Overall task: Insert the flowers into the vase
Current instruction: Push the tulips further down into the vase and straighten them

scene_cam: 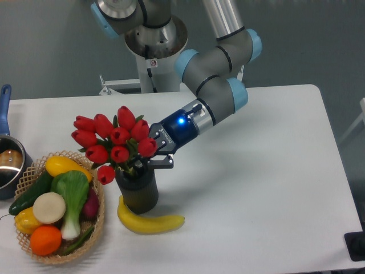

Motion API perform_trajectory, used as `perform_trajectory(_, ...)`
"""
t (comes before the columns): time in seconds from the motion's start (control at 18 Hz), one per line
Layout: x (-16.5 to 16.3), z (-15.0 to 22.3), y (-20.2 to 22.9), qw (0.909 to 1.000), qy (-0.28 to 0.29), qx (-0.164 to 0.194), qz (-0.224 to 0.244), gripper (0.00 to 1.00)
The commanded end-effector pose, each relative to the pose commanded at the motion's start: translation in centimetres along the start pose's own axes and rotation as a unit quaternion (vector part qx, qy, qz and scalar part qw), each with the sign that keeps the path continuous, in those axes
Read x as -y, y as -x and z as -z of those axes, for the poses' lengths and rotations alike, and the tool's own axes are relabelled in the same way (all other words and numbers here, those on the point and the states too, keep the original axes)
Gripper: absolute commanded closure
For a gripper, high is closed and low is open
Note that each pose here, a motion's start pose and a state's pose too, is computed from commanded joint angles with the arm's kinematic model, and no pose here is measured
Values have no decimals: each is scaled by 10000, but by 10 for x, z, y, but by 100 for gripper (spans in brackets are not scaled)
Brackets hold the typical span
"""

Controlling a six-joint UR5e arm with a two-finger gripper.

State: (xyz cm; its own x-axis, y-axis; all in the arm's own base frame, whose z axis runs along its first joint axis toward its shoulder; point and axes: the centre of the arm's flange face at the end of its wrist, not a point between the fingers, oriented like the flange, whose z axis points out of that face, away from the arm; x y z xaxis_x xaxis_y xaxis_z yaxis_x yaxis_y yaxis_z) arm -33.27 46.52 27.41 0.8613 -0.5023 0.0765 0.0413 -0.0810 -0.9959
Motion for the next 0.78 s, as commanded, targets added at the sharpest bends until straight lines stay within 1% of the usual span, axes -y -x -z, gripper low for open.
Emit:
perform_trajectory(0.33, -10, 6, 2, 9999, 18, 56, 110, 77)
perform_trajectory(0.78, -20, 5, -3, 9997, 41, 44, 217, 77)
